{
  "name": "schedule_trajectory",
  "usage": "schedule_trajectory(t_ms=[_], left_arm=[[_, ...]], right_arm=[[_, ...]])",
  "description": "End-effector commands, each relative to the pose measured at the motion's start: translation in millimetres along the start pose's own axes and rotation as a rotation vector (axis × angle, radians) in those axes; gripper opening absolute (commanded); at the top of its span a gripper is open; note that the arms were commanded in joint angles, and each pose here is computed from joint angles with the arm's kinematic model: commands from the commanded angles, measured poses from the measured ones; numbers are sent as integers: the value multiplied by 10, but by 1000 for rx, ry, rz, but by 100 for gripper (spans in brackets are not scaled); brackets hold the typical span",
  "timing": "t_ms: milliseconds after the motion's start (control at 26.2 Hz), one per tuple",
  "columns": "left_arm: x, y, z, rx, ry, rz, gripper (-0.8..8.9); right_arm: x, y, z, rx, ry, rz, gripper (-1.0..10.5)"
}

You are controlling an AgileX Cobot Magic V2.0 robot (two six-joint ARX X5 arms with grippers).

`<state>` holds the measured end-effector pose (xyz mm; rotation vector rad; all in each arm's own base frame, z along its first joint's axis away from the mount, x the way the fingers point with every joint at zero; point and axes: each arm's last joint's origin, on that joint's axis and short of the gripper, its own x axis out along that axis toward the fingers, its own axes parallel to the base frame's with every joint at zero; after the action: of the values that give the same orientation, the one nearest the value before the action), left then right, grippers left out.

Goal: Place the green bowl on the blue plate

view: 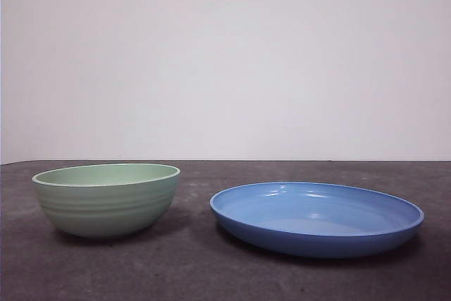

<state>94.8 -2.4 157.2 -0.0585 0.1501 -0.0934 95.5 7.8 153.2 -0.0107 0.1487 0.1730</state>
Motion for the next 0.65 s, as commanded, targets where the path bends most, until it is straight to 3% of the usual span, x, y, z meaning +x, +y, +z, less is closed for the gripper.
schedule_trajectory(t_ms=[38, 153, 459, 650], left_arm=[[19, 5, -73, -37, 27, -1, 6], [19, 5, -68, -81, 22, -1, 6], [8, -2, 13, -260, -32, -12, 7], [-71, -23, 268, -359, -123, -36, 7]], right_arm=[[3, -1, -8, 17, -4, 0, 40], [3, 0, 9, 35, -22, 4, 40], [-1, 3, 26, 236, -28, 15, 8], [-68, 7, 228, 351, -92, 25, 8]])
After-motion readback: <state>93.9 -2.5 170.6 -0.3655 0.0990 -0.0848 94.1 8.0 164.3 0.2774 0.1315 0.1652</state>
